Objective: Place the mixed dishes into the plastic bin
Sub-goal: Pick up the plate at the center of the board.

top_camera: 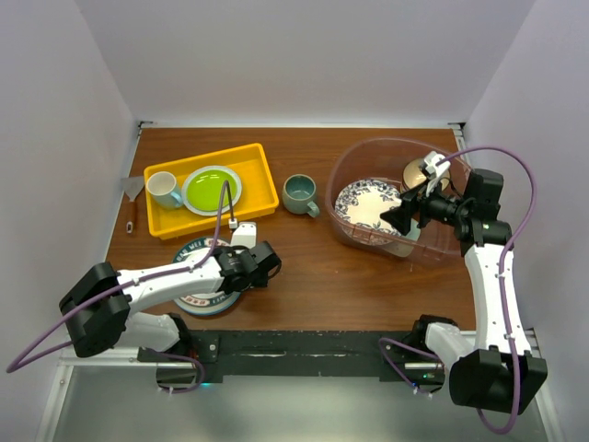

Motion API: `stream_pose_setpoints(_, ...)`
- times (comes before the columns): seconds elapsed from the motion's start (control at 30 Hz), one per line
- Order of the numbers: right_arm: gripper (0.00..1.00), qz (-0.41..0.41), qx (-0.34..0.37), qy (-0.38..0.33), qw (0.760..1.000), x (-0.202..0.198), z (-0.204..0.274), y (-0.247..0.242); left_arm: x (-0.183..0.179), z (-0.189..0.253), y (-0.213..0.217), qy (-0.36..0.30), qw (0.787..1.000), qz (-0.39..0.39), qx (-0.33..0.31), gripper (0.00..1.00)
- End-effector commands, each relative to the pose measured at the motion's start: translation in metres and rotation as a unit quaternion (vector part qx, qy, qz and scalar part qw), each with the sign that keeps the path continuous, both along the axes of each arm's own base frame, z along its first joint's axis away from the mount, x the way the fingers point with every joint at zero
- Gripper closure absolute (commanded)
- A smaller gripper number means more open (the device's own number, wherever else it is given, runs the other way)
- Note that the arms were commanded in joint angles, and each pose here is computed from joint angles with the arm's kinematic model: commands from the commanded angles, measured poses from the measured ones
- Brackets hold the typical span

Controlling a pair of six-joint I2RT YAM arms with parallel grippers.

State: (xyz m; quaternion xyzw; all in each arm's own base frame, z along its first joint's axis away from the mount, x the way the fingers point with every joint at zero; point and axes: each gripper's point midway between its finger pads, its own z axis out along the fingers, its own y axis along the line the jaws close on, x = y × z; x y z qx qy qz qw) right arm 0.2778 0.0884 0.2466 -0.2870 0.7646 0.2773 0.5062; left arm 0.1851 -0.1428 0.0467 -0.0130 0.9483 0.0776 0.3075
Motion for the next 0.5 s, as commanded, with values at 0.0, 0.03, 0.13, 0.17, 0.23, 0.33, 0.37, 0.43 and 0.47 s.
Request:
stream_pose_setpoints(0.0, 0.13, 0.006, -0.003, -0.020, 1.000, 0.0001, 0.0071, 0.0002, 0.0094, 0.0113, -0.0072, -0.029, 0.999, 0.008, -0.017, 0.00)
stream_pose_setpoints(0.03, 0.13, 0.006, -0.003, -0.018, 1.000, -0.0003, 0.0063, 0.0003, 0.0094, 0.0117, -0.0077, -0.029, 0.999, 0.006, -0.017, 0.00)
stream_pose_setpoints(0.13, 0.13, 0.007, -0.002, -0.018, 1.000, -0.0004, 0.0064, 0.0005, 0.0091, 0.0127, -0.0064, -0.029, 0.999, 0.002, -0.013, 0.00)
stream_pose_setpoints(0.17, 0.13, 0.007, -0.002, -0.018, 1.000, -0.0004, 0.0064, 0.0005, 0.0087, 0.0126, -0.0053, -0.028, 1.000, 0.001, -0.010, 0.00)
stream_pose_setpoints(0.23, 0.13, 0.006, -0.003, -0.018, 1.000, -0.0005, 0.0061, 0.0003, 0.0085, 0.0134, -0.0044, -0.029, 1.000, -0.002, -0.007, 0.00)
stream_pose_setpoints(0.33, 0.13, 0.007, -0.003, -0.019, 1.000, -0.0004, 0.0064, 0.0004, 0.0078, 0.0125, -0.0032, -0.027, 1.000, -0.004, -0.003, 0.00)
stream_pose_setpoints(0.37, 0.13, 0.007, -0.003, -0.019, 1.000, -0.0002, 0.0063, 0.0002, 0.0078, 0.0124, -0.0040, -0.026, 1.000, -0.006, -0.005, 0.00)
stream_pose_setpoints(0.43, 0.13, 0.007, -0.003, -0.018, 1.000, -0.0001, 0.0060, 0.0004, 0.0076, 0.0109, -0.0046, -0.024, 1.000, -0.010, -0.004, 0.00)
stream_pose_setpoints(0.47, 0.13, 0.008, -0.003, -0.019, 1.000, -0.0005, 0.0065, 0.0006, 0.0075, 0.0102, -0.0049, -0.024, 1.000, -0.011, -0.004, 0.00)
